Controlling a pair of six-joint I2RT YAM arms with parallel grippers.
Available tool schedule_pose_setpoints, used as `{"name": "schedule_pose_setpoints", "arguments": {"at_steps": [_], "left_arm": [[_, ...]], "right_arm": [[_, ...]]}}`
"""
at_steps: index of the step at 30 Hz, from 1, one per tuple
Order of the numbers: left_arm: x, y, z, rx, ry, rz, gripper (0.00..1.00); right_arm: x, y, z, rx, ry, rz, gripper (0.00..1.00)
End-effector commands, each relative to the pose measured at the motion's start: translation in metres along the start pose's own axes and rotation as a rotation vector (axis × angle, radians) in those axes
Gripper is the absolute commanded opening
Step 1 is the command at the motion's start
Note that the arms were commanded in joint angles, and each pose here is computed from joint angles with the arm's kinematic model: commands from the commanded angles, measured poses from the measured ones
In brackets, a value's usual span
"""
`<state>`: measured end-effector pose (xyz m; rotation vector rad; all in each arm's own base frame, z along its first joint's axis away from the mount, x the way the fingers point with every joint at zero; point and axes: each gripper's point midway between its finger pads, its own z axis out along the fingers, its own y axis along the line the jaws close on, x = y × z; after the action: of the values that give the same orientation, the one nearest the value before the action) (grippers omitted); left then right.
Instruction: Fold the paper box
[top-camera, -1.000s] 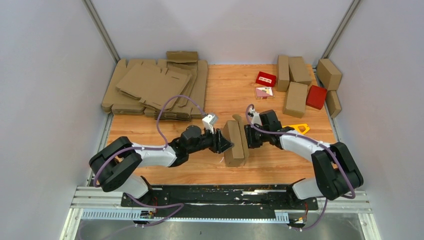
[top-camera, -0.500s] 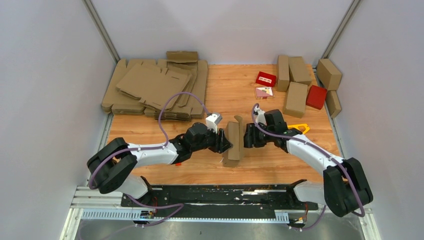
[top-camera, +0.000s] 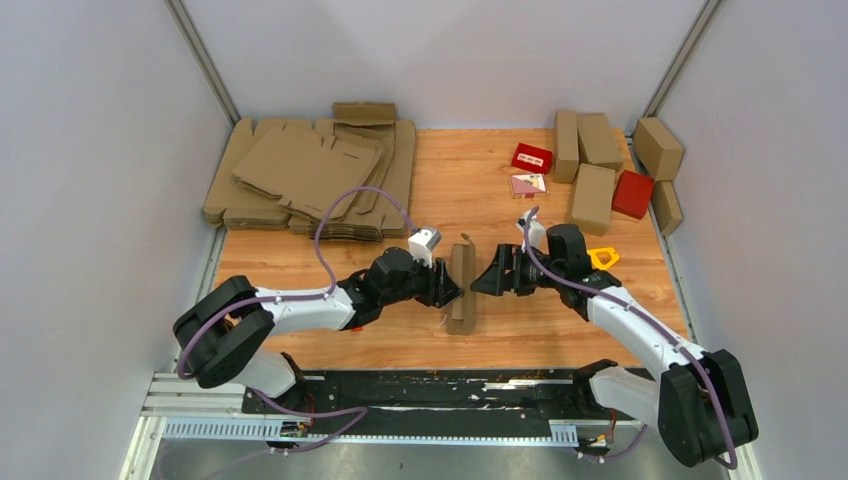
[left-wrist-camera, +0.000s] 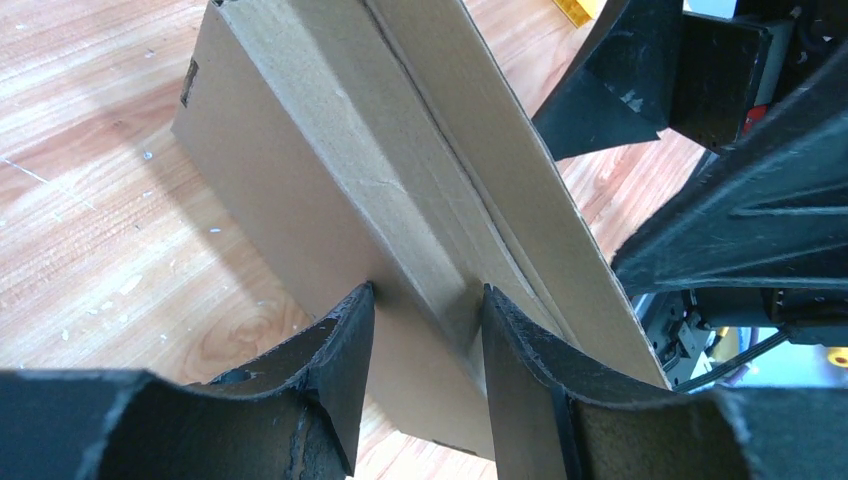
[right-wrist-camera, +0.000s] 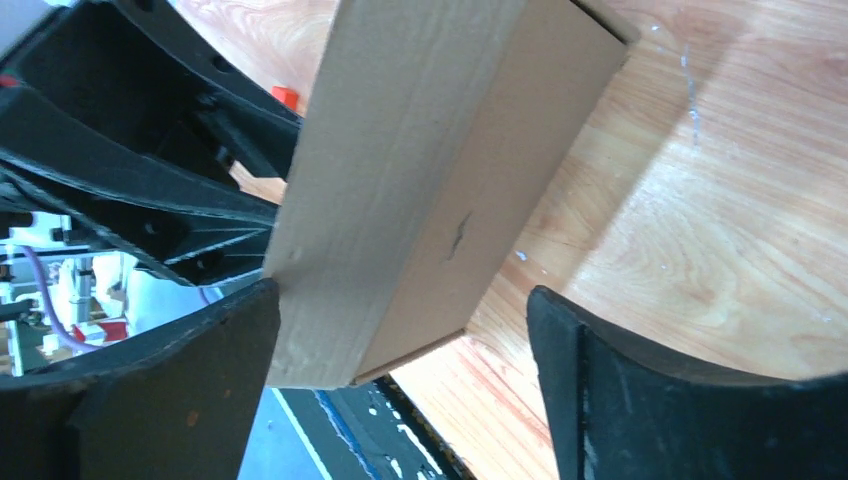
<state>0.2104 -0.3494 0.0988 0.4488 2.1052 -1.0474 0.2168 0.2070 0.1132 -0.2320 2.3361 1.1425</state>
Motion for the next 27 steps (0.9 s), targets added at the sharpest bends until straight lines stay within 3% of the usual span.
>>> {"name": "schedule_pose_setpoints", "arguments": {"at_steps": [1, 8, 13, 16, 20, 27], "left_arm": [[0.027, 0.006, -0.003, -0.003, 0.068, -0.036, 0.51], [0.028, 0.004, -0.007, 0.019, 0.017, -0.120, 0.51], [0.025, 0.004, -0.017, 0.000, -0.028, -0.147, 0.52], [0.024, 0.003, -0.020, -0.005, -0.037, -0.155, 0.53], [0.025, 0.002, -0.021, -0.012, -0.053, -0.175, 0.54], [0.024, 0.004, -0.023, -0.051, -0.115, -0.233, 0.55]], "right_arm": [[-0.022, 0.030, -0.008, -0.101, -0.058, -0.038, 0.98], [-0.023, 0.022, -0.015, 0.068, -0.024, -0.023, 1.00], [-0.039, 0.005, -0.045, 0.251, -0.172, -0.076, 1.00], [-0.040, 0.012, -0.047, 0.194, -0.230, -0.112, 1.00], [-0.025, 0.041, -0.042, 0.094, -0.098, -0.094, 1.00], [0.021, 0.060, -0.031, 0.269, 0.051, -0.183, 1.00]]}}
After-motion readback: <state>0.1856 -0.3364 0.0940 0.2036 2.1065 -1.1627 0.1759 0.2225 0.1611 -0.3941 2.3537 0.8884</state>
